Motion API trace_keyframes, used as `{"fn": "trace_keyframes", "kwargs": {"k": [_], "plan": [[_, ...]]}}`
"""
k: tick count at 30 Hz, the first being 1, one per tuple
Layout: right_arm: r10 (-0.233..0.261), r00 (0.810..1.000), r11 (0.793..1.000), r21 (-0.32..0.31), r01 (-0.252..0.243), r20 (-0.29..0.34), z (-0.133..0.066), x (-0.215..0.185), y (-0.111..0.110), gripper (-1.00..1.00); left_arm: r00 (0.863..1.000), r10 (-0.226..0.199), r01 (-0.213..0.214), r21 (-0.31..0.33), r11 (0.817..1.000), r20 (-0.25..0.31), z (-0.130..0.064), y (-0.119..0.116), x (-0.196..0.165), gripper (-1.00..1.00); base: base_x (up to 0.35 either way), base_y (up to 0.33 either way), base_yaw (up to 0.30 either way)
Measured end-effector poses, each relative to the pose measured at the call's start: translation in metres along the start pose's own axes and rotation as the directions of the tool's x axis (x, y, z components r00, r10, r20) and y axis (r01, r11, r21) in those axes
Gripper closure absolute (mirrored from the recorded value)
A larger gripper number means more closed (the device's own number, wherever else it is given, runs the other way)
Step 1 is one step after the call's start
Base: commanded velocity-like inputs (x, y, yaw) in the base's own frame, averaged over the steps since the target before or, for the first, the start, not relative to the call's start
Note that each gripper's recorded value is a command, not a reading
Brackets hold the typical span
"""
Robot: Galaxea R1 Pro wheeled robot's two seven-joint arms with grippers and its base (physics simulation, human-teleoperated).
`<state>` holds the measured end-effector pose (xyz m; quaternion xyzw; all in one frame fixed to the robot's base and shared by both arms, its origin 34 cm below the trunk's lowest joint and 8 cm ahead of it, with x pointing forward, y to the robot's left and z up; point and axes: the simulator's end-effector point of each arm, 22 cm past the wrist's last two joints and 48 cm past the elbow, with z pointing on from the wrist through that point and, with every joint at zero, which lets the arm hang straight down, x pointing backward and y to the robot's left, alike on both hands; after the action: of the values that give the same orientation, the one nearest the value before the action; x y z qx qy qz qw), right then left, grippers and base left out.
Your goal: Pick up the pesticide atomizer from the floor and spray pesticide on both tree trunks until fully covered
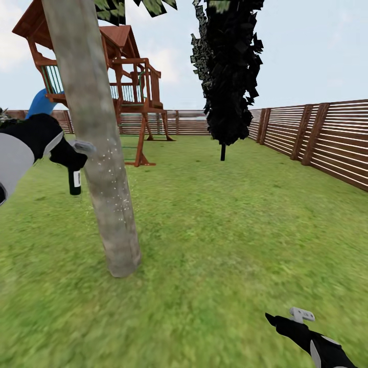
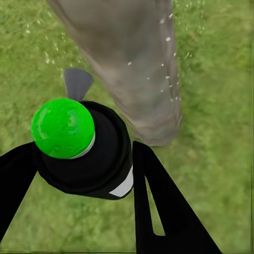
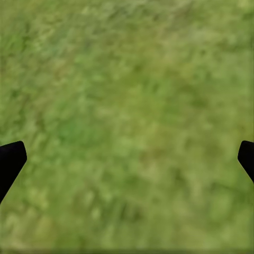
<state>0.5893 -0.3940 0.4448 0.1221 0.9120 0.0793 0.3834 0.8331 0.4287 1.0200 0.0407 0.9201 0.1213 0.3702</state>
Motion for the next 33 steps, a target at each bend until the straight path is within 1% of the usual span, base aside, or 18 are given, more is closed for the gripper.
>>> {"fn": "trace_keyframes", "kwargs": {"k": [3, 8, 9, 10, 11, 12, 14, 15, 16, 18, 20, 22, 25, 28, 29, 31, 32, 33], "plan": [[0.0, 1.0, 1.0, 0.0, 0.0, 0.0, 0.0, 0.0, 0.0, -1.0, 1.0, -0.007, 0.007, -0.002, 1.0, 0.005, -0.006, 0.002, -0.005, 1.0, 0.0, 0.0, 0.0], [0.0, 1.0, 1.0, 0.0, 0.0, 0.0, 0.0, 0.0, 0.0, -1.0, 1.0, -0.015, 0.015, -0.01, 1.0, 0.008, -0.009, 0.01, -0.005, 1.0, 0.0, 0.0, 0.0], [0.0, 1.0, 1.0, 0.0, 0.0, -0.001, 0.0, 0.0, 0.0, -1.0, 0.999, -0.033, 0.033, -0.019, 0.999, 0.006, -0.008, 0.023, 0.0, 1.0, 0.0, 0.0, 0.0], [-0.001, 1.0, 1.0, 0.0, 0.001, -0.001, 0.0, 0.0, 0.0, -1.0, 0.999, -0.032, 0.032, -0.044, 0.999, -0.001, -0.007, 0.037, 0.006, 1.0, 0.0, 0.0, 0.0], [-0.001, 1.0, 1.0, 0.0, 0.001, -0.001, 0.0, 0.0, 0.0, -1.0, 0.999, -0.054, 0.054, -0.039, 0.998, -0.002, -0.006, 0.044, 0.01, 1.0, 0.0, 0.0, 0.0], [-0.001, 1.0, 1.0, 0.0, 0.001, -0.001, 0.0, 0.0, 0.0, -1.0, 0.998, -0.064, 0.064, -0.049, 0.997, 0.0, -0.005, 0.056, 0.015, 1.0, 0.0, 0.0, 0.0], [-0.001, 1.0, 1.0, 0.0, 0.001, -0.001, 0.0, 0.0, 0.0, -1.0, 0.997, -0.067, 0.068, -0.066, 0.995, 0.027, 0.0, 0.076, 0.021, 1.0, 0.0, 0.0, 0.0], [-0.001, 1.0, 1.0, 0.0, 0.001, -0.001, 0.0, 0.0, 0.0, -1.0, 0.998, -0.062, 0.063, -0.066, 0.996, 0.011, 0.013, 0.077, 0.034, 1.0, 0.0, 0.0, 0.0], [-0.001, 1.0, 1.0, 0.0, 0.001, -0.001, 0.0, 0.0, 0.0, -1.0, 0.998, -0.064, 0.065, -0.059, 0.996, 0.005, 0.017, 0.074, 0.039, 1.0, -0.028, 0.0, 0.0], [-0.001, 1.0, 1.0, 0.0, 0.001, -0.001, 0.0, 0.0, 0.0, -1.0, 0.998, -0.056, 0.055, -0.056, 0.997, -0.017, 0.031, 0.07, 0.052, 1.0, -0.211, 0.0, 0.0], [-0.001, 1.0, 1.0, 0.0, 0.001, -0.001, 0.0, 0.0, 0.0, -1.0, 0.999, -0.022, 0.021, -0.048, 0.999, -0.024, 0.053, 0.061, 0.07, 1.0, -0.268, 0.0, -0.096], [-0.001, 1.0, 1.0, 0.0, 0.001, -0.001, 0.0, 0.0, 0.0, -1.0, 1.0, -0.002, 0.001, -0.044, 0.999, -0.031, 0.066, 0.056, 0.082, 1.0, -0.089, 0.0, -0.22], [0.0, 1.0, 1.0, 0.0, 0.0, -0.001, 0.0, 0.0, 0.0, -1.0, 0.998, 0.04, -0.041, -0.026, 0.999, -0.039, 0.094, 0.042, 0.107, 1.0, -0.009, 0.0, -0.259], [0.0, 1.0, 1.0, 0.0, 0.0, -0.001, 0.0, 0.001, 0.0, -1.0, 0.996, 0.078, -0.078, -0.01, 0.997, -0.032, 0.115, 0.031, 0.126, 1.0, -0.001, 0.0, -0.158], [0.0, 1.0, 1.0, 0.0, 0.0, -0.001, 0.0, 0.001, 0.0, -1.0, 0.995, 0.093, -0.093, -0.003, 0.996, -0.041, 0.125, 0.026, 0.139, 1.0, 0.0, 0.0, -0.021], [-0.001, 1.0, 1.0, 0.0, 0.001, -0.001, 0.0, 0.0, 0.0, -1.0, 0.989, 0.116, -0.116, 0.012, 0.993, -0.089, 0.146, 0.015, 0.177, 1.0, -0.103, 0.092, -0.007], [0.0, 1.0, 1.0, 0.001, 0.0, 0.0, 0.0, 0.0, -0.001, -1.0, 0.988, 0.123, -0.123, 0.01, 0.992, -0.091, 0.151, 0.014, 0.184, 1.0, -0.193, 0.183, -0.069], [0.0, 1.0, 1.0, 0.002, 0.0, -0.001, 0.0, 0.0, -0.001, -1.0, 0.985, 0.142, -0.144, -0.013, 0.99, -0.095, 0.16, 0.016, 0.198, 1.0, -0.195, 0.225, -0.186]]}}
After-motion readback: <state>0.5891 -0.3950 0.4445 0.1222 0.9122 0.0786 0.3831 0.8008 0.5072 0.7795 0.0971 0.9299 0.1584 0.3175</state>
